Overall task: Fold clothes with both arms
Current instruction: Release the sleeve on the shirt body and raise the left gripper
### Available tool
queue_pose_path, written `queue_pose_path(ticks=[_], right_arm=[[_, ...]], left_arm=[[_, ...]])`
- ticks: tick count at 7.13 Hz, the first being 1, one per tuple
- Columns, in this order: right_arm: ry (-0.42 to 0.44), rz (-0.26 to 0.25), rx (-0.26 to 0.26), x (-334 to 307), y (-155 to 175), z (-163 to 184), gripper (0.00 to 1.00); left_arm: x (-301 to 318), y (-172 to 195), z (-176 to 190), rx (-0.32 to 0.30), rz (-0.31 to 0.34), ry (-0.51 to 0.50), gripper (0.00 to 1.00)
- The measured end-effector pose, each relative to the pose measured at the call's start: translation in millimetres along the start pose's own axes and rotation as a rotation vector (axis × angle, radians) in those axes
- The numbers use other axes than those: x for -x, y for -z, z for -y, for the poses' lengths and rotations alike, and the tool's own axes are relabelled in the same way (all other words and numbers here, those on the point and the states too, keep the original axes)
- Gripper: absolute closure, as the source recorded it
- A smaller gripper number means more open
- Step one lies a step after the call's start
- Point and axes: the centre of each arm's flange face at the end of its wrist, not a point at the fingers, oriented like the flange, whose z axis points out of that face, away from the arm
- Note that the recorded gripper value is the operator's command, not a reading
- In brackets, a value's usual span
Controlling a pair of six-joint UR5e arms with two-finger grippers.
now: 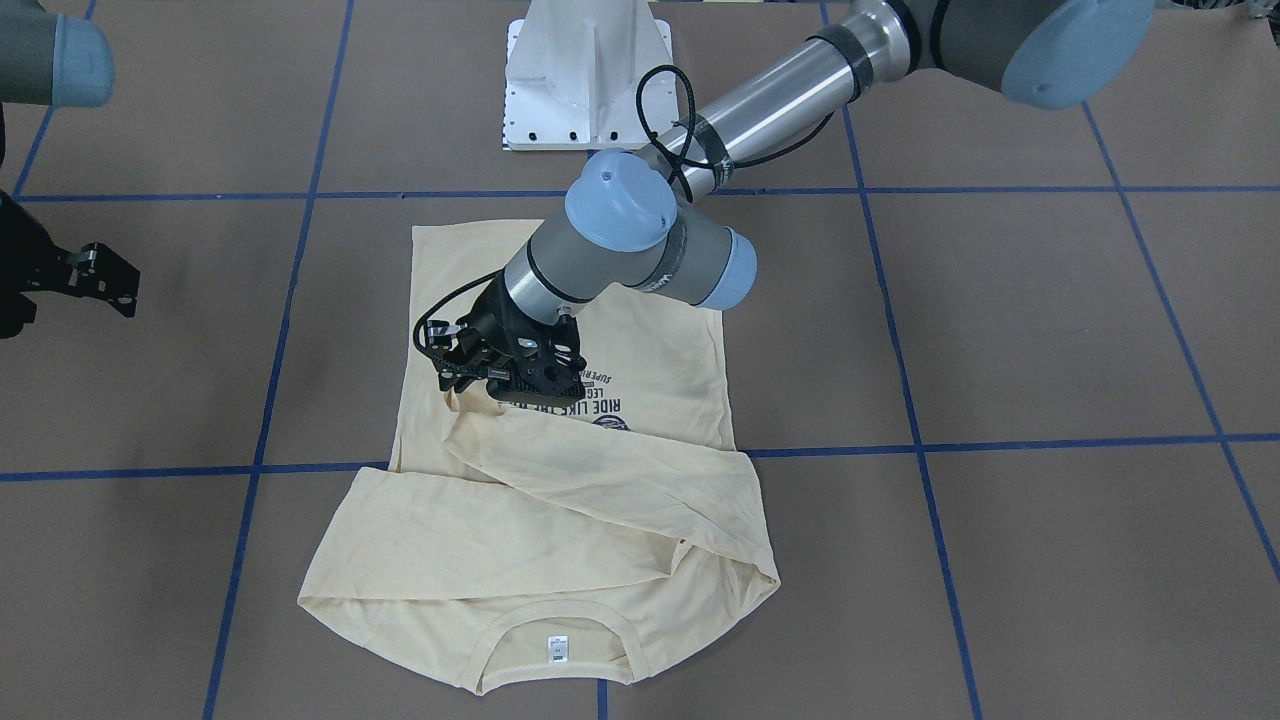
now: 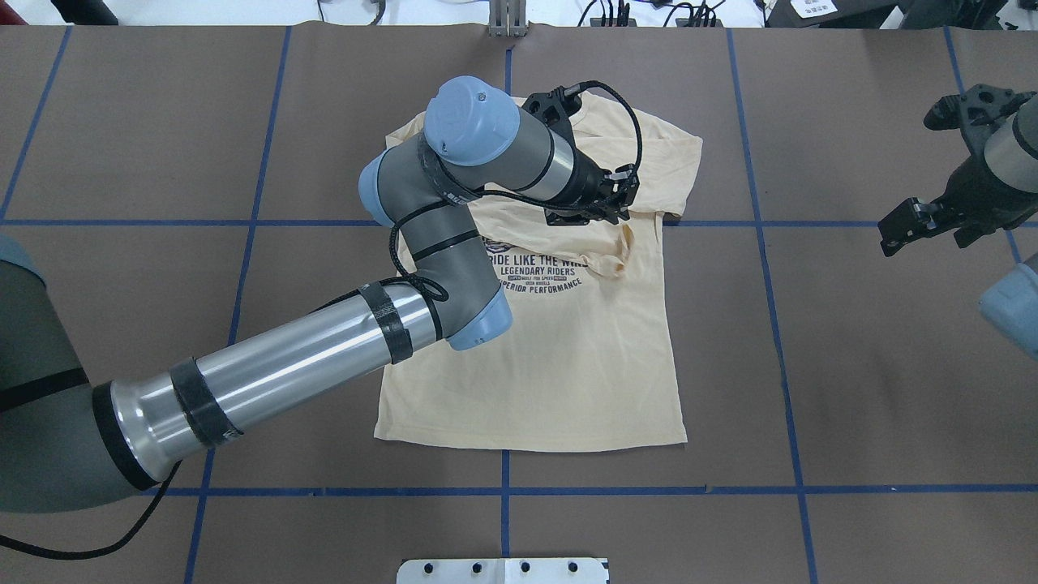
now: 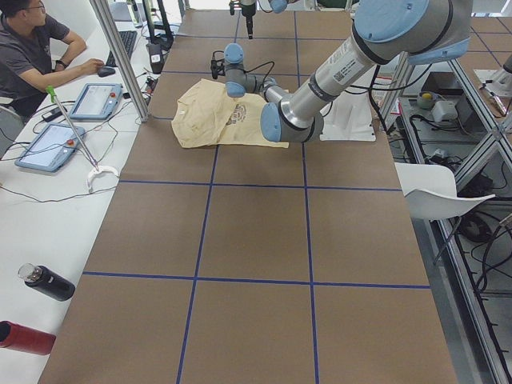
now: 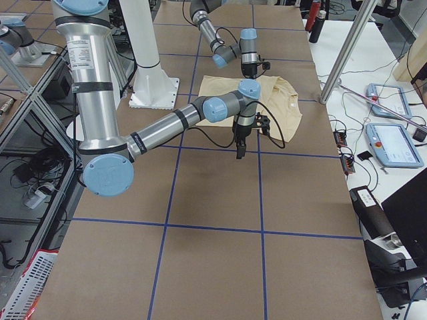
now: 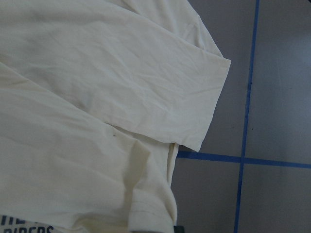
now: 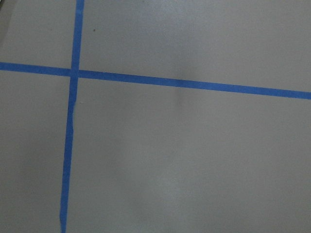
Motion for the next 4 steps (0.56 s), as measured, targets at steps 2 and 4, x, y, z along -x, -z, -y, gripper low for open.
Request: queue_pose_path(ticks=[2, 4], right_arm=[[-0.002, -0.001, 0.003, -0.3, -1.9, 1.5, 0.0], [-0.002, 0.016, 0.0, 7.3, 2.3, 5.9, 0.0]], left_arm=[[-6.2, -0.5, -10.0, -0.021, -0.049, -0.024, 0.0], [-6.4, 2.5, -8.2, -0.032, -0.058, -0.029, 0.0]])
